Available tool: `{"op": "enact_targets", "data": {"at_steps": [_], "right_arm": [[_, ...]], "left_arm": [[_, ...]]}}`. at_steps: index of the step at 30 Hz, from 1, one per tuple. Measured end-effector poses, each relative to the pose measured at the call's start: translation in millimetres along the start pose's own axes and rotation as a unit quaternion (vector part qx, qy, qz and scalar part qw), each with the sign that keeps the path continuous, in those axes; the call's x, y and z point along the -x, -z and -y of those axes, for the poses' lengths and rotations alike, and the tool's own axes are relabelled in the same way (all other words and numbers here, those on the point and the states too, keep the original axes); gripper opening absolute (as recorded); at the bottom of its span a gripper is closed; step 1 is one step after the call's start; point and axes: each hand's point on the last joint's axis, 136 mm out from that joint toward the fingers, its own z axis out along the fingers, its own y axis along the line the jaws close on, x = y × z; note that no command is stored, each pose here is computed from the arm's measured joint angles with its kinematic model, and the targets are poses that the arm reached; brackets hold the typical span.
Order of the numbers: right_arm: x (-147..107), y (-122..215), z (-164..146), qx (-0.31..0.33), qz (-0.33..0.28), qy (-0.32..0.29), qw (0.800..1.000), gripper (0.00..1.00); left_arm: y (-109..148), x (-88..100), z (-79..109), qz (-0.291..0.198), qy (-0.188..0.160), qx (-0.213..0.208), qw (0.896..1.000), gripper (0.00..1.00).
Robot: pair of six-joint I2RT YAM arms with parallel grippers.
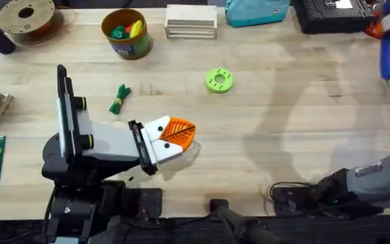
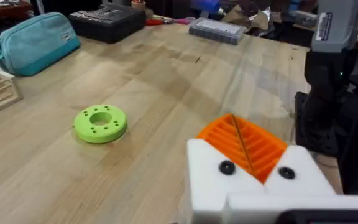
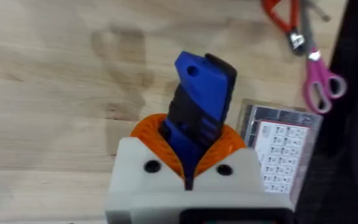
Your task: Pick up the gripper from the table and insert it into the empty holder that is missing its gripper. Then pick up a screw, insert it into the mounting hole, and use the screwdriver to tighten it. Finally, clean up the table by picking up the vegetable and placing it into the bucket.
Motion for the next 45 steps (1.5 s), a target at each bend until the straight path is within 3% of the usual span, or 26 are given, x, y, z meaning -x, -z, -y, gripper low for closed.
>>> {"op": "enact_targets", "data": {"at_steps": [2,4,9,10,24,30,34,39,45], "right_arm": [[8.7,27.3,-3.1,-0.015,0.026,0.005,1.0,0.02],[22.5,87.8,-11.8,-0.047,0.083,0.006,0.995,0.02],[27.0,126.3,-34.4,-0.049,0.114,0.019,0.992,0.019],[21.1,147.4,-46.0,-0.045,0.125,0.015,0.991,0.019],[10.9,200.5,-69.8,-0.036,0.177,0.005,0.984,0.019],[-12.4,241.4,-88.9,-0.06,0.217,0.005,0.974,0.019],[-35.0,243.1,-126.1,-0.044,0.239,0.027,0.97,0.018],[-57.6,211.9,-166.5,0.0,0.232,0.048,0.972,0.015],[-52.1,186.7,-191.0,0.051,0.237,0.063,0.968,0.014]], "left_arm": [[0.0,0.0,0.0,0.0,0.0,0.0,1.0,0.004],[0.0,0.0,0.0,0.0,0.0,0.0,1.0,0.004],[0.0,0.0,0.0,0.0,0.0,0.0,1.0,0.004],[0.0,0.0,0.0,0.0,0.0,0.0,1.0,0.004],[0.0,0.0,0.0,0.0,0.0,0.0,1.0,0.004],[0.0,0.0,0.0,0.0,0.0,0.0,1.0,0.004],[0.0,0.0,0.0,0.0,0.0,0.0,1.0,0.004],[0.0,0.0,0.0,0.0,0.0,0.0,1.0,0.004],[0.0,0.0,0.0,0.0,0.0,0.0,1.0,0.004]]}}
